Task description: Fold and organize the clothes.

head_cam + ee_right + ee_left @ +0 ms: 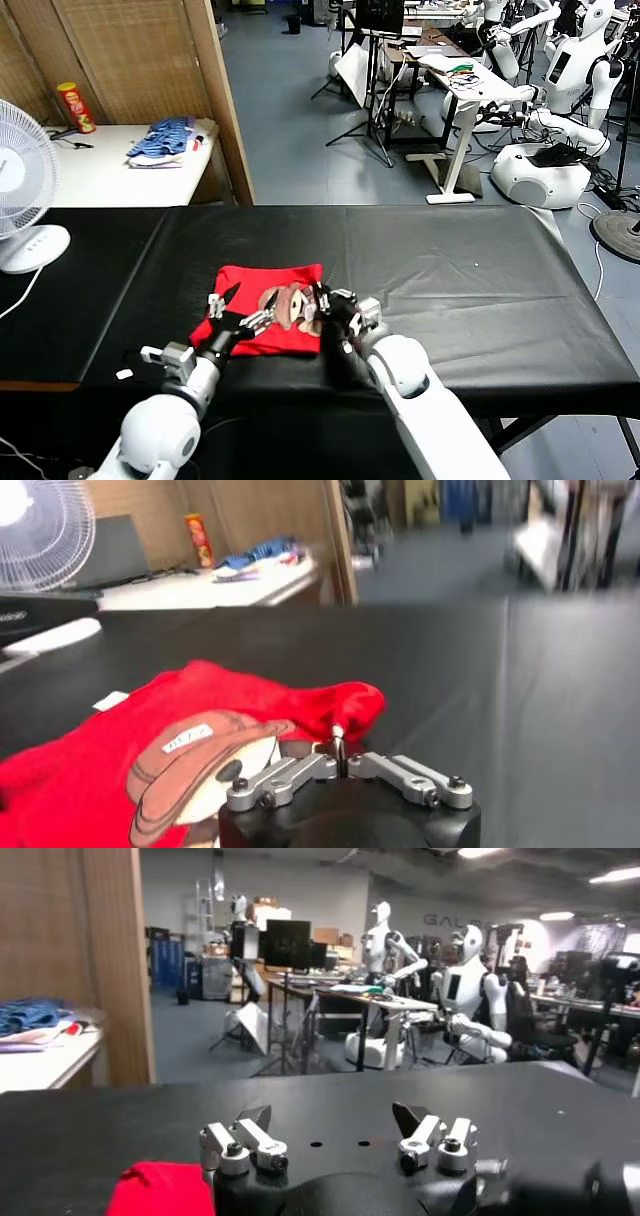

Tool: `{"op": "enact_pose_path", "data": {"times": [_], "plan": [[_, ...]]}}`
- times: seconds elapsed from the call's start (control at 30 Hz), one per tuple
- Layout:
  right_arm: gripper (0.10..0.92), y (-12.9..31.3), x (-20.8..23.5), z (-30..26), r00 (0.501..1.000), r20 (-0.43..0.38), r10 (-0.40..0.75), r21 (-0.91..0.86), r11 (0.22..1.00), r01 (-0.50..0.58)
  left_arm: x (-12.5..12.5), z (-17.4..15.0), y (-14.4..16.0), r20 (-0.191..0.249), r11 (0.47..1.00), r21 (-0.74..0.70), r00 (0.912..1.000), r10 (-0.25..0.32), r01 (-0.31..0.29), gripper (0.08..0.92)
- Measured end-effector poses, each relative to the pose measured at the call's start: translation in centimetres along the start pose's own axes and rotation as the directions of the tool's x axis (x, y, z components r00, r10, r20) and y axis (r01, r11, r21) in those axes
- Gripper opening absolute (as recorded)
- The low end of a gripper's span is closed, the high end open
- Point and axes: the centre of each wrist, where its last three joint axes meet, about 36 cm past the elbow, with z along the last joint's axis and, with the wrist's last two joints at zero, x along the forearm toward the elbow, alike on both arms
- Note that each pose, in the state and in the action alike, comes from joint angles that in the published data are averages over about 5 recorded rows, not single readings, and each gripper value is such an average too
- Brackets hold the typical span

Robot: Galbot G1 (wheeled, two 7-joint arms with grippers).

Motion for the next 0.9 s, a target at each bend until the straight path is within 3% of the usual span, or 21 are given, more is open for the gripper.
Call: {"op": "enact_pose_path", "data": {"times": [0.2,0.33,0.53,0.9], "plan": [[0.594,-1.8,3.5,1.2,0.995,0.072,0.064,0.146,0.987,-0.074,0.4,1.6,1.0,0.025,1.000,-0.010,0.9994,-0.025,0.025,0.798],[0.761,-1.5,7.1,1.8,0.987,0.109,0.121,0.150,0.979,-0.137,0.7,2.3,1.3,0.010,0.998,-0.013,0.9983,-0.058,0.058,0.798],[0.797,0.2,13.7,2.5,0.958,0.167,0.232,0.065,0.967,-0.246,2.0,1.8,1.4,-0.035,0.996,-0.043,0.9959,-0.083,0.081,0.798],[0.798,3.3,24.2,2.4,0.910,0.084,0.405,-0.069,0.914,-0.400,7.0,1.9,1.6,-0.089,0.994,-0.066,0.9914,-0.095,0.090,0.798]]}}
